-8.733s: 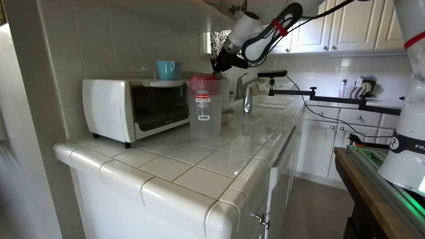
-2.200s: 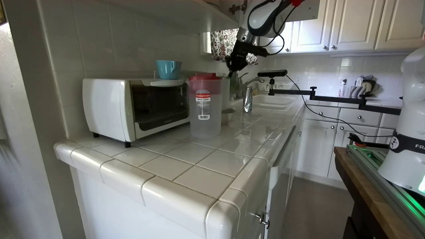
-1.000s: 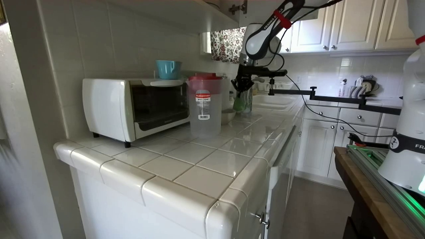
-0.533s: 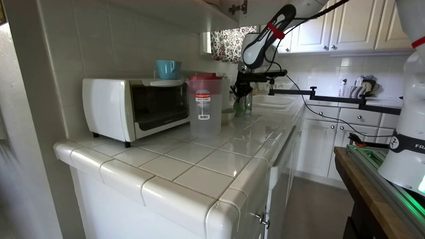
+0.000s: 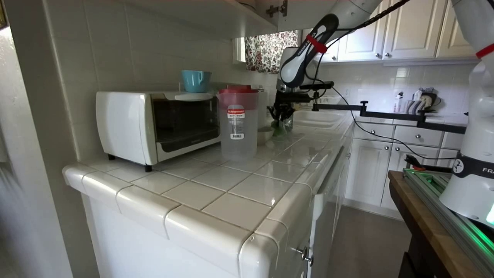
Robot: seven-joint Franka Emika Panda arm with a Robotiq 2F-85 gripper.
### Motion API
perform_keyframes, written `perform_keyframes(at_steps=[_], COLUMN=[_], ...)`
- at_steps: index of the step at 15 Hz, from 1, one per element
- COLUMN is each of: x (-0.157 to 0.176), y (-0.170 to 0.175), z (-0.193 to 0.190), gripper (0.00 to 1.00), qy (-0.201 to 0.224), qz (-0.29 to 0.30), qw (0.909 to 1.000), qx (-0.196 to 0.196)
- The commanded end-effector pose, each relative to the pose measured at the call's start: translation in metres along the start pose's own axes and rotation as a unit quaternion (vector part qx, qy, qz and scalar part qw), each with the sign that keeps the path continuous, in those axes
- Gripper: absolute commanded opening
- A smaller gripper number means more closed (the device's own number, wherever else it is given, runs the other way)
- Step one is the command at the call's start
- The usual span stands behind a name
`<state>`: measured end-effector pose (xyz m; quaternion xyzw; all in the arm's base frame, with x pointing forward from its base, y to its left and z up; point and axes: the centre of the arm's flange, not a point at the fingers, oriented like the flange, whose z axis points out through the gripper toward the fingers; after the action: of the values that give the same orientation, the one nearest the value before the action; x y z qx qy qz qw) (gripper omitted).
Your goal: Use the green cloth to wipe the machine on the right side of the microwave
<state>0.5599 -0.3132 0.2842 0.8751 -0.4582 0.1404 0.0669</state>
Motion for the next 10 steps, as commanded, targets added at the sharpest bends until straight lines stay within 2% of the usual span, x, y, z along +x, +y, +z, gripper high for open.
perform_keyframes(at_steps=[1,5,7,10], x=[0.011,0.014,0.002,-0.026], y=[-0.004,-0.016,-0.025,-0.034], z=[-0.014,-0.067,-0.100,-0.144], gripper=[0.52,0.82,0.98,1.00], qy=[0.013,0.050,0.049,0.022], qz=[0.014,0.004,-0.001,-0.016], qw=[0.9998,0.9985,0.9983,0.9991], qx=[0.011,0.022,0.031,0.033])
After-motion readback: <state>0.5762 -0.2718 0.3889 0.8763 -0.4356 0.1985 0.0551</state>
